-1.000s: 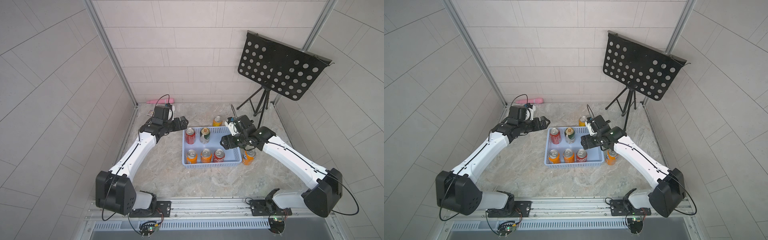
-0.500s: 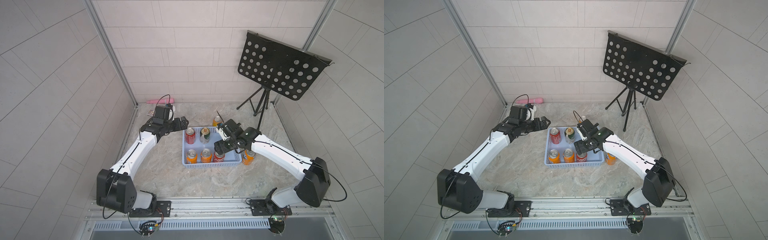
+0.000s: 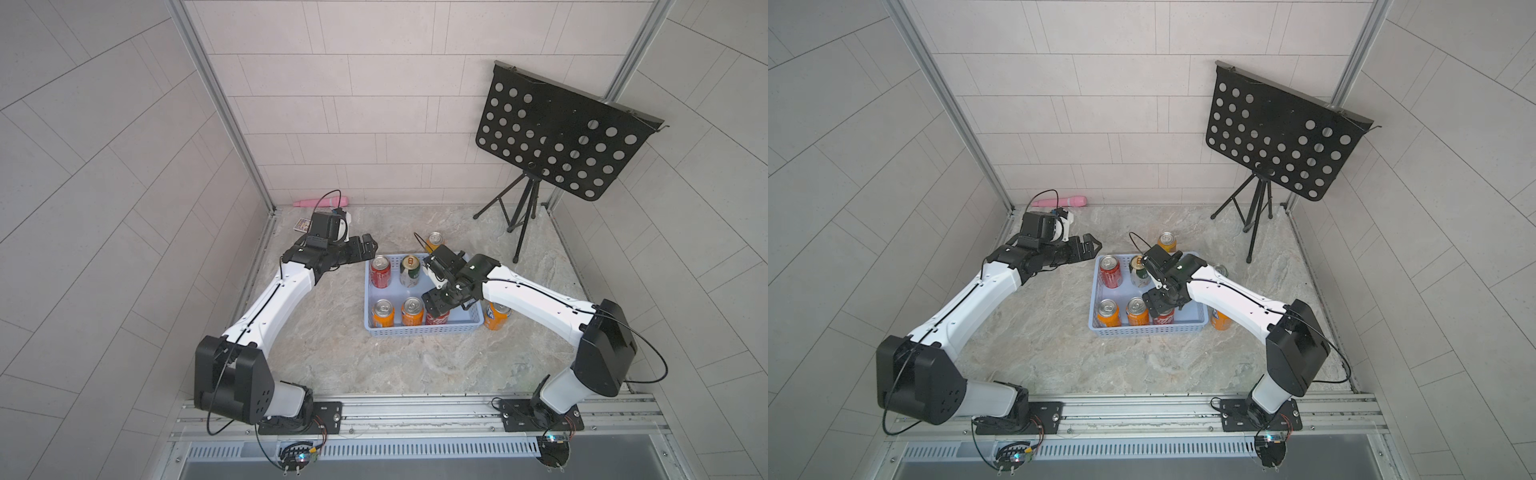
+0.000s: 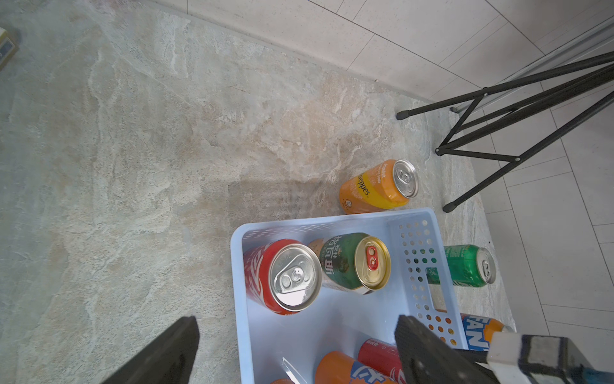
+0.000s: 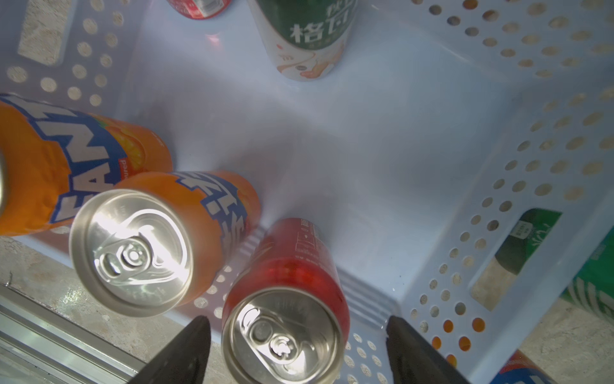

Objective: Take out the drinks from the basket
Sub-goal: Pick up the drink from the basket.

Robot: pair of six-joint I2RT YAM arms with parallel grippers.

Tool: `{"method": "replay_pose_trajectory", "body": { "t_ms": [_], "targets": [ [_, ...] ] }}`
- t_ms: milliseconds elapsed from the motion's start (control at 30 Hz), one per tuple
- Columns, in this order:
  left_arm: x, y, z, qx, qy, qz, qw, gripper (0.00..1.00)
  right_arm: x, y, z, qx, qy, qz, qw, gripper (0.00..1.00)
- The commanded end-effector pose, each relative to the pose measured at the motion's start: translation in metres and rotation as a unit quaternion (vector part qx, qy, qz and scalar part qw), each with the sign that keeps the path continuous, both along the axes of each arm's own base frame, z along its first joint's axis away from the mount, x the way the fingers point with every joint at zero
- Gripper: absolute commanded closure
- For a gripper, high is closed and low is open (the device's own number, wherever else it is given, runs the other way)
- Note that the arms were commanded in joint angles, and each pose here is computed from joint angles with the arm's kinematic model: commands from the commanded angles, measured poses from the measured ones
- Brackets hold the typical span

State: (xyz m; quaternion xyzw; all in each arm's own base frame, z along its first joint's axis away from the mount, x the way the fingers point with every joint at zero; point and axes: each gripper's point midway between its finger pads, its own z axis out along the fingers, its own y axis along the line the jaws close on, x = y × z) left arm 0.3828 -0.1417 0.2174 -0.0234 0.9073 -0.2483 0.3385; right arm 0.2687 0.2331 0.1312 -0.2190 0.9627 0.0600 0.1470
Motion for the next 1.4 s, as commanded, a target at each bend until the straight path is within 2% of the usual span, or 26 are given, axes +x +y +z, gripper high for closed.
{"method": "replay_pose_trajectory", "body": {
  "t_ms": [0,467,733,867,1000,1067,1200,1367],
  "targets": [
    [-0.002,-0.003,-0.002,0.001,0.006,-0.006,1.0,0.0,-0.004,-0.002,-0.002,-0.013,0.006,-0.004,1.0,0.14],
    [-0.002,-0.002,0.0,0.004,0.003,-0.006,1.0,0.0,-0.008,-0.003,-0.039,-0.033,0.035,-0.012,0.999,0.16],
    [-0.002,-0.002,0.001,0.003,0.003,-0.005,1.0,0.0,-0.007,-0.005,-0.046,-0.04,0.033,-0.023,0.998,0.25],
    [-0.002,0.001,0.001,0.008,0.002,-0.001,1.0,0.0,-0.006,-0.005,-0.041,-0.037,0.028,-0.025,0.999,0.38],
    [-0.003,0.001,0.002,0.009,0.001,-0.001,1.0,0.0,-0.006,-0.006,-0.033,-0.034,0.023,-0.029,0.999,0.61],
    [-0.003,0.001,0.001,0.009,0.002,-0.001,1.0,0.0,-0.006,-0.008,-0.029,-0.034,0.02,-0.032,0.999,0.68],
    [-0.003,0.001,0.003,0.008,0.0,-0.001,1.0,0.0,-0.005,-0.011,-0.015,-0.037,0.01,-0.036,0.999,0.74],
    [-0.004,0.0,0.004,0.005,0.001,0.0,1.0,0.0,-0.001,-0.015,0.021,-0.026,-0.022,-0.042,0.999,0.76]
  ]
}}
